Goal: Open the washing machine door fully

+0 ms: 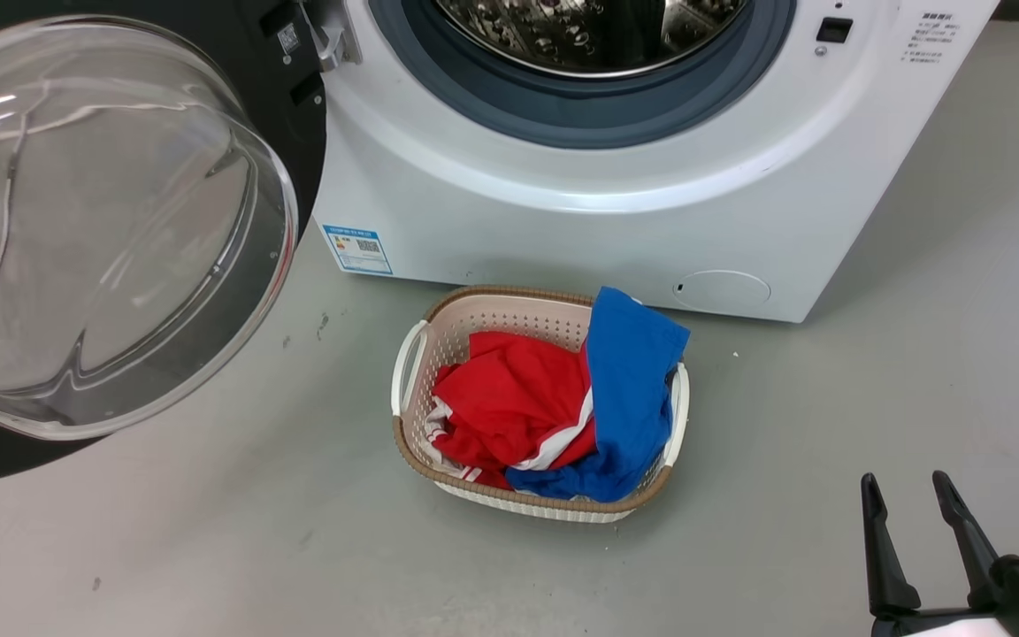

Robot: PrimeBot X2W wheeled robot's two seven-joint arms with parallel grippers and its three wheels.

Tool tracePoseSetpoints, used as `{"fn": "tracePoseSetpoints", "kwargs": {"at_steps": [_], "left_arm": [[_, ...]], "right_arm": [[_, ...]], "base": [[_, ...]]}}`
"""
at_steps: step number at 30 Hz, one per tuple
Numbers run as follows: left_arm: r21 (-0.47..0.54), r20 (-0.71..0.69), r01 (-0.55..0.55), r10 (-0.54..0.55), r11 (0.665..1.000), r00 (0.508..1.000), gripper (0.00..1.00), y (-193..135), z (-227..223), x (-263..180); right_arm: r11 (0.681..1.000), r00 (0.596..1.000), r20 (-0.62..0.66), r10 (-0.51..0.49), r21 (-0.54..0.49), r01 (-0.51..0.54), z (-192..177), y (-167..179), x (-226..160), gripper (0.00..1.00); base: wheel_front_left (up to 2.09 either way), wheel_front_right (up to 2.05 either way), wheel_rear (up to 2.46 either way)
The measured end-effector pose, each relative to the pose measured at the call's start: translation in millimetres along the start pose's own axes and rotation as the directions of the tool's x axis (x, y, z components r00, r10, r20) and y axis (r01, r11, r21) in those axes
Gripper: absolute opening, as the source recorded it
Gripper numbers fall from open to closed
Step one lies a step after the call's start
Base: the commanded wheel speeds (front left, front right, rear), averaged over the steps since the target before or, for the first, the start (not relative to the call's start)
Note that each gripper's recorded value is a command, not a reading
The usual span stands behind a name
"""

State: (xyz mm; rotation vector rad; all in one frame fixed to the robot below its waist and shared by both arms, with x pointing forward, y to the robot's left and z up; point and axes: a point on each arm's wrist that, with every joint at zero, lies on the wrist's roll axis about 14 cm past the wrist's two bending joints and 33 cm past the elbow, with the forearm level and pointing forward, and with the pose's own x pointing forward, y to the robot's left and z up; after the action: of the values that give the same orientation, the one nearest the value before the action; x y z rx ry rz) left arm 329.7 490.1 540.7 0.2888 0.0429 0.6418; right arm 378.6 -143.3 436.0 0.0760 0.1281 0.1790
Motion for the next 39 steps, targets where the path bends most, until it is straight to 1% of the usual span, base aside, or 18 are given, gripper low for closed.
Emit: {"fn": "tracePoseSetpoints", "kwargs": {"at_steps": [6,10,15,21,26,31,36,37,39], "left_arm": [[-0.009,0.074,0.026,-0.026,1.000,0.997,0.00,-3,18,-14],[-0.005,0.137,0.072,-0.071,0.997,0.988,0.00,-15,34,-29],[-0.018,0.235,0.148,-0.140,0.989,0.962,0.00,-45,59,-53],[-0.055,0.329,0.255,-0.223,0.965,0.918,0.00,-89,84,-84],[-0.084,0.374,0.352,-0.298,0.932,0.878,0.00,-127,97,-106],[-0.117,0.389,0.442,-0.369,0.889,0.844,0.00,-163,102,-126],[-0.155,0.366,0.523,-0.443,0.838,0.818,0.00,-193,93,-144],[-0.172,0.351,0.551,-0.472,0.817,0.809,0.00,-204,88,-150],[-0.179,0.336,0.579,-0.504,0.795,0.796,0.00,-214,83,-157]], "right_arm": [[1.000,1.000,0.028,-0.002,0.006,0.001,10,1,-5,1.00],[1.000,0.998,0.060,0.003,0.006,-0.003,20,3,-9,1.00],[1.000,0.994,0.113,0.002,-0.002,-0.002,38,3,-16,1.00],[1.000,0.982,0.189,-0.007,-0.017,0.010,62,0,-25,1.00],[0.999,0.971,0.237,-0.022,-0.029,0.029,77,-4,-36,1.00],[0.998,0.964,0.263,-0.043,-0.035,0.054,85,-9,-47,1.00],[0.996,0.960,0.269,-0.075,-0.033,0.087,86,-18,-58,1.00],[0.995,0.961,0.265,-0.083,-0.031,0.095,84,-20,-63,1.00],[0.994,0.960,0.263,-0.092,-0.028,0.103,83,-22,-67,1.00]], "base": [[0.00,0.00,0.00],[0.00,0.00,0.00],[0.00,0.00,0.00],[0.00,0.00,0.00],[0.00,0.00,0.00],[0.00,0.00,0.00],[0.00,0.00,0.00],[0.00,0.00,0.00],[0.00,0.00,0.00]]}}
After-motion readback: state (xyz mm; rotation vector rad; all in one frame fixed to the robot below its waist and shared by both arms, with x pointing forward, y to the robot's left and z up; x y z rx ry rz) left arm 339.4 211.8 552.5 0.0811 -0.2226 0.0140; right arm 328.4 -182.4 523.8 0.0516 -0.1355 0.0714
